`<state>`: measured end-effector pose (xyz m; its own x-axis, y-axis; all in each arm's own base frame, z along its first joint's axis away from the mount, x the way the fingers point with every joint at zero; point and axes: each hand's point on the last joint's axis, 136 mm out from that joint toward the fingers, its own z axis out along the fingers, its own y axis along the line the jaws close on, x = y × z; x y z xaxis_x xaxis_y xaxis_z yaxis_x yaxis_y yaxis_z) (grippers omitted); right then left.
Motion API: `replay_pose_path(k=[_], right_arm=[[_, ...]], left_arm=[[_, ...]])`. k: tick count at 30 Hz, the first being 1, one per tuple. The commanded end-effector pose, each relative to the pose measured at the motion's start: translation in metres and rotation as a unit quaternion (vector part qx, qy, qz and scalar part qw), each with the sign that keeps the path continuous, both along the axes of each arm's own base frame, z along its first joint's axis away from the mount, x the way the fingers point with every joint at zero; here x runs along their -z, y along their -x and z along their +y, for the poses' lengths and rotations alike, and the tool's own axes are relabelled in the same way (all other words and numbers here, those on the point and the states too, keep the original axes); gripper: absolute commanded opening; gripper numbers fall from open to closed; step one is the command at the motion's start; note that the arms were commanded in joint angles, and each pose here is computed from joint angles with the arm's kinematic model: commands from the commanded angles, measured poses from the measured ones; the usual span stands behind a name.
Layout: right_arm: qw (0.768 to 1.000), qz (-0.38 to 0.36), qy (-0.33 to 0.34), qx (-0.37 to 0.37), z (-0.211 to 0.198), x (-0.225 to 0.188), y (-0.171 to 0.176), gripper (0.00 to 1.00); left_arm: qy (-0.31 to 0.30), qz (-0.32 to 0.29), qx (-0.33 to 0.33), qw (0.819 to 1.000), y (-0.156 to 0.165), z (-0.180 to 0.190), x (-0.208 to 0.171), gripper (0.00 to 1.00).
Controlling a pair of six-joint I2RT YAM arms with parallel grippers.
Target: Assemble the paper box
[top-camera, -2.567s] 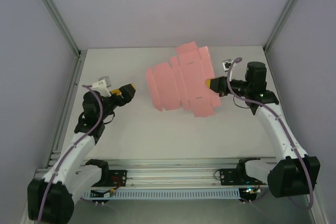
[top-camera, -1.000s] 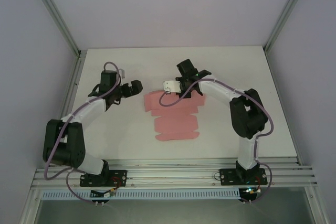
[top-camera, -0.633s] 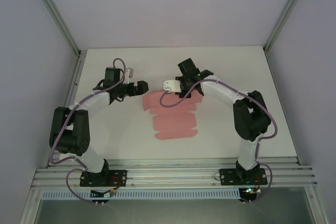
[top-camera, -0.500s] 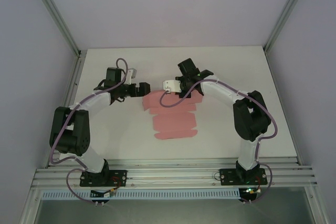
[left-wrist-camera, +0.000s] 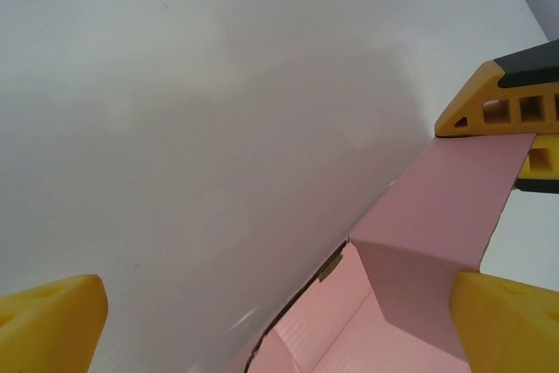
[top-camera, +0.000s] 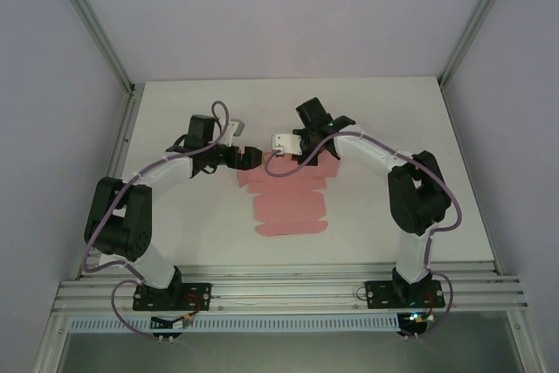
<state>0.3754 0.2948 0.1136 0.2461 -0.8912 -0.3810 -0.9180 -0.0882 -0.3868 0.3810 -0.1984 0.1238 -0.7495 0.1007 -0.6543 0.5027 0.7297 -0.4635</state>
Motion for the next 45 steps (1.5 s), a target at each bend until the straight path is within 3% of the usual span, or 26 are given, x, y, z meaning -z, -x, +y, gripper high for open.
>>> replay_pose_path(k=[1,7,15,22,27,32,36,40,45], right_arm=[[0.999,0.017,-0.047,0.0,0.016,-0.022,0.005,0.02],[0.993,0.065,-0.092,-0.024,0.026,-0.037,0.025,0.01],[0.987,0.108,-0.113,-0.031,0.026,-0.045,0.038,0.0],[0.988,0.1,-0.121,-0.008,0.028,-0.046,0.027,0.0],[0.987,0.101,-0.128,0.003,0.03,-0.048,0.024,0.0],[0.99,0.091,-0.108,0.019,0.021,-0.042,0.018,0.0],[0.99,0.086,-0.097,0.052,0.002,-0.037,0.005,0.0],[0.987,0.081,-0.113,0.082,-0.016,-0.044,-0.005,0.0],[0.984,0.062,-0.145,0.077,-0.024,-0.051,-0.003,0.0]], left_arm=[[-0.016,-0.037,0.011,0.999,0.004,-0.01,-0.003,1.0],[-0.033,-0.126,-0.038,0.991,-0.008,-0.016,-0.013,1.0],[0.042,-0.23,-0.113,0.966,-0.008,-0.014,-0.04,1.0],[0.028,-0.263,-0.151,0.952,-0.007,-0.016,-0.049,1.0],[-0.028,-0.276,-0.266,0.923,-0.02,0.012,-0.049,1.0],[-0.045,-0.26,-0.297,0.918,-0.015,0.024,-0.055,1.0],[-0.042,-0.225,-0.277,0.933,0.005,0.028,-0.072,1.0],[-0.069,-0.136,-0.34,0.928,0.016,0.075,-0.065,1.0],[-0.014,-0.075,-0.419,0.905,0.036,0.133,-0.044,1.0]])
